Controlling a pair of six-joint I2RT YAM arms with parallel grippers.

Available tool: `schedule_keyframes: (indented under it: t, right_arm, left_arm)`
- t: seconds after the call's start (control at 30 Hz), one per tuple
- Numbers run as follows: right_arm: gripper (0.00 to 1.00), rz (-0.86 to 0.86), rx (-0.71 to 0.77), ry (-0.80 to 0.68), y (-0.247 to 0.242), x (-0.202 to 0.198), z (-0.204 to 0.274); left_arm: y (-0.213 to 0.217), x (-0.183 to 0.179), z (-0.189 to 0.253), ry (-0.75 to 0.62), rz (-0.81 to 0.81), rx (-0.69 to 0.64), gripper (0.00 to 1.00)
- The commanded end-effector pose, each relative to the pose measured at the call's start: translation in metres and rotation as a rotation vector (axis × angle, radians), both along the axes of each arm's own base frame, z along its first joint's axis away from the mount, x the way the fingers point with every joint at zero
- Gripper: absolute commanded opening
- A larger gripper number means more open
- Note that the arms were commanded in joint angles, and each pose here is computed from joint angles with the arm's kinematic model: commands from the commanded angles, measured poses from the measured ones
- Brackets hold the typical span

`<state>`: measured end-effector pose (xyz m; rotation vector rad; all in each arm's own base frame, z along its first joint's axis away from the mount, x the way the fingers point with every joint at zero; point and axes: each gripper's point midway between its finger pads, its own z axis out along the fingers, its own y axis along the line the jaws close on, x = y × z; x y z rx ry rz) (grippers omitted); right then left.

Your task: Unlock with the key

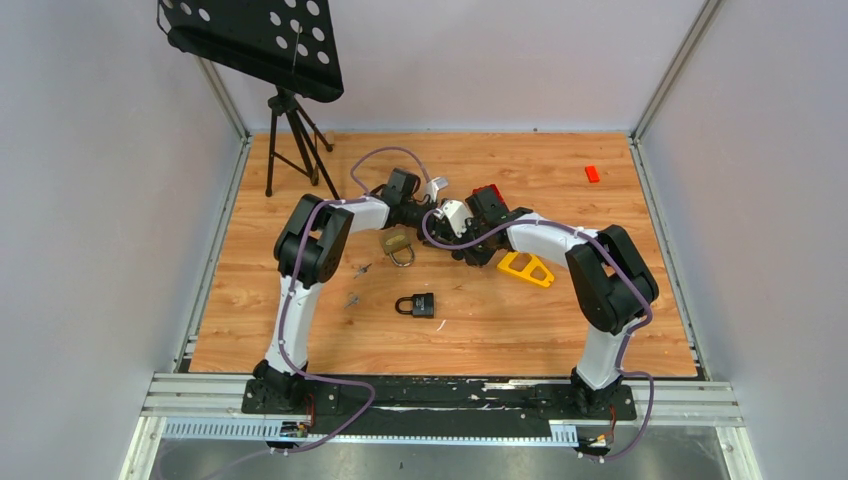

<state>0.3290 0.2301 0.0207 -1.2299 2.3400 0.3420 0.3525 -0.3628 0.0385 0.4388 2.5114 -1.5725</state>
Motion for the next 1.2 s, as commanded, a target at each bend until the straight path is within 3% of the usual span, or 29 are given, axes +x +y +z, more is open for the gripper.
schedule_keyframes:
  t: [0.0, 0.47, 0.73, 1.17]
  right_arm:
    - [0.00, 0.017, -0.021, 0.016, -0.001, -0.005, -0.011]
    - [0.00, 0.022, -0.022, 0.022, -0.001, -0.004, -0.012]
    - [0.00, 0.015, -0.028, 0.021, -0.001, -0.003, -0.013]
    - [0.00, -0.016, -0.074, -0.044, -0.004, 0.002, -0.012]
  left_arm:
    - [0.009, -0.024, -0.042, 0.030, -0.076, 0.094, 0.58]
    - [0.012, -0.053, -0.039, 0.011, -0.245, 0.069, 0.54]
    - [0.010, -0.058, -0.034, 0.041, -0.256, 0.043, 0.52]
    - [0.007, -0.069, -0.041, 0.192, -0.209, 0.074, 0.57]
